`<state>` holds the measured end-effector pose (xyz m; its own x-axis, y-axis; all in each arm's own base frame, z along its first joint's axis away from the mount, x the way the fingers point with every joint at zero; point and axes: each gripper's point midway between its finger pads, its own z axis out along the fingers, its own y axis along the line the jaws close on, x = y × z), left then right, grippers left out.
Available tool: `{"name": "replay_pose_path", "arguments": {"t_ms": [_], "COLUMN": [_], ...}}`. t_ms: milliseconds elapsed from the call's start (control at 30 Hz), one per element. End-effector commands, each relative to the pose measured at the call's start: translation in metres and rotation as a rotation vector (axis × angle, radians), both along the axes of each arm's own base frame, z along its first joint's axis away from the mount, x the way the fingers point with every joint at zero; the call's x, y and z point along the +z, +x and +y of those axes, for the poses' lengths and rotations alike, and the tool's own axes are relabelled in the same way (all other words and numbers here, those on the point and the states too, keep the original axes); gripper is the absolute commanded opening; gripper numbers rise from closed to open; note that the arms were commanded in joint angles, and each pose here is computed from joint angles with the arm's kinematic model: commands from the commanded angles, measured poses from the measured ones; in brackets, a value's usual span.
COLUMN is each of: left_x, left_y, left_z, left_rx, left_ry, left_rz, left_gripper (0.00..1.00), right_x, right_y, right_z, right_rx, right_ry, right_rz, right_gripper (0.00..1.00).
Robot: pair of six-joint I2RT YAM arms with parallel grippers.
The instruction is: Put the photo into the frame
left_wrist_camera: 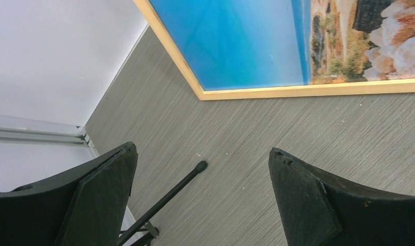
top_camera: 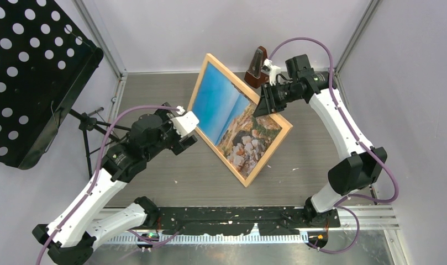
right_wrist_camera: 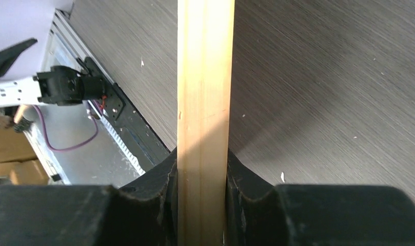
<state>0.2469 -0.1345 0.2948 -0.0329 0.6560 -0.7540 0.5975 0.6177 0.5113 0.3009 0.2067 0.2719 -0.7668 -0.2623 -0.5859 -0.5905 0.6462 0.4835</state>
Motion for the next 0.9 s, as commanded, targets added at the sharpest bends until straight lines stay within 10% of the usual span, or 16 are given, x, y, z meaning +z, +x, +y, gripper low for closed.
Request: {"name": "replay_pose_path", "arguments": {"t_ms": [0, 867], "left_x": [0.007, -0.041], "left_y": [0.002, 0.008], "left_z": [-0.004, -0.018], "left_rx": [-0.005, -0.014], "left_ry": [-0.049, -0.057], "left_rz": [-0.029, 0.072], "left_gripper": [1.00, 1.00], "right_x": [0.046, -0.107], "right_y": [0.010, 0.016], "right_z": [0.012, -0.024], "right_rx": [0.011, -0.251], "right_ry": [0.240, 0.545], "right_rz": [-0.100, -0.049], "right_gripper": [0.06, 0.12]}}
